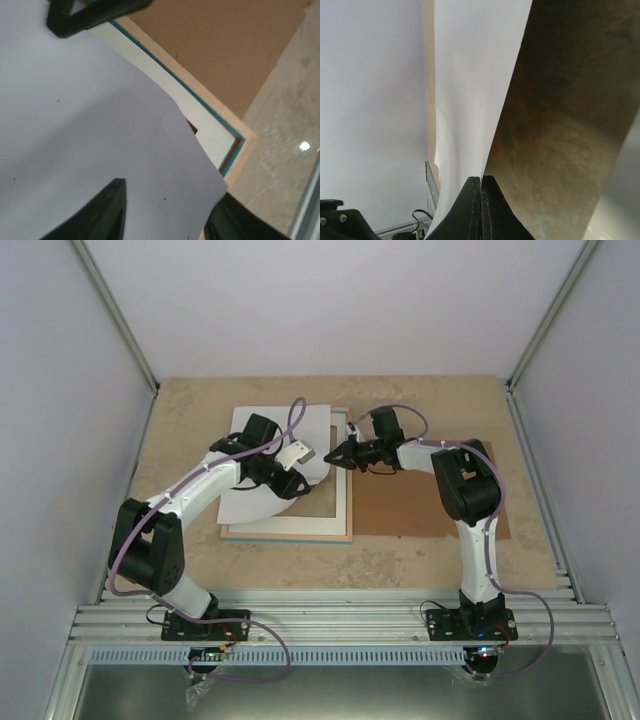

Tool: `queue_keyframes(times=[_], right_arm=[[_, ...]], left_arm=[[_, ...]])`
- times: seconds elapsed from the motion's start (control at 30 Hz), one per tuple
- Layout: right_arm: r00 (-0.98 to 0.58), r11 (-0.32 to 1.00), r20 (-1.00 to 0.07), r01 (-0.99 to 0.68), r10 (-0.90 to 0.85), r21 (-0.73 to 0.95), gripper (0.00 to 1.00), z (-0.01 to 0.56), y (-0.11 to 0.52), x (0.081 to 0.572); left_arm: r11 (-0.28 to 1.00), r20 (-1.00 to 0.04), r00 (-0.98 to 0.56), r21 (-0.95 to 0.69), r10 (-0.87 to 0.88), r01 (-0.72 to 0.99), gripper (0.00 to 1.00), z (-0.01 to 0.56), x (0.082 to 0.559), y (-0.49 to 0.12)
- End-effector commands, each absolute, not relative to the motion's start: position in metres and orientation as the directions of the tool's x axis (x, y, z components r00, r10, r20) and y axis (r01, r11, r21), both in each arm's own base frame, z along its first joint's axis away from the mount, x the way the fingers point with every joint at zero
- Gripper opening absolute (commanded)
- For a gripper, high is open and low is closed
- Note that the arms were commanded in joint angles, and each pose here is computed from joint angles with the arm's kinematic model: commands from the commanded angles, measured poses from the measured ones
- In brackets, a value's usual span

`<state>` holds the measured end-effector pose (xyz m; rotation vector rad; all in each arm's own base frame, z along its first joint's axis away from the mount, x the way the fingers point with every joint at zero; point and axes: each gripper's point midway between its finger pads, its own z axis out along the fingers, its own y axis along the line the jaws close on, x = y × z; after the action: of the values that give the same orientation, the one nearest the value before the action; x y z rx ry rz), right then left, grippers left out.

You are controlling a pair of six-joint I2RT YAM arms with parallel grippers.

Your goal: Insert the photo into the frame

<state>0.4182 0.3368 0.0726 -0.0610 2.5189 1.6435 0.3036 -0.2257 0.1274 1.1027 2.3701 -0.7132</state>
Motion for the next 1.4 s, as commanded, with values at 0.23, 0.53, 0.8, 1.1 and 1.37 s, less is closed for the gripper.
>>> queue_keyframes(times=[0.23,0.53,0.8,1.1,1.37], right_arm=[[-0.979,0.434,-0.195,-0.153,0.054,0.888,0.01,0.088,0.319,0.406],[-0.978,0.441,-0.205,-0.167,0.040,0.882,0.01,0.081,0.312,0.403],[-0.984,0.455,-0.174,-0.137,0.041,0.880,0.01,0.072,0.307,0.393],[-0.985,0.467,-0.162,-0.121,0.049,0.876,0.01,0.067,0.304,0.388],[-0.984,0.491,-0.172,-0.123,0.055,0.863,0.01,0.062,0.302,0.390]], left_arm=[[0.667,-0.703,-0.630,-0.299,0.330,0.683,0.64,0.196,0.348,-0.182],[0.762,-0.689,-0.676,-0.282,0.262,0.583,0.66,0.187,0.373,-0.153],[0.810,-0.689,-0.684,-0.244,0.242,0.533,0.66,0.186,0.385,-0.142],[0.890,-0.688,-0.699,-0.176,0.195,0.421,0.66,0.183,0.403,-0.115],[0.899,-0.687,-0.703,-0.171,0.185,0.404,0.66,0.182,0.406,-0.110]])
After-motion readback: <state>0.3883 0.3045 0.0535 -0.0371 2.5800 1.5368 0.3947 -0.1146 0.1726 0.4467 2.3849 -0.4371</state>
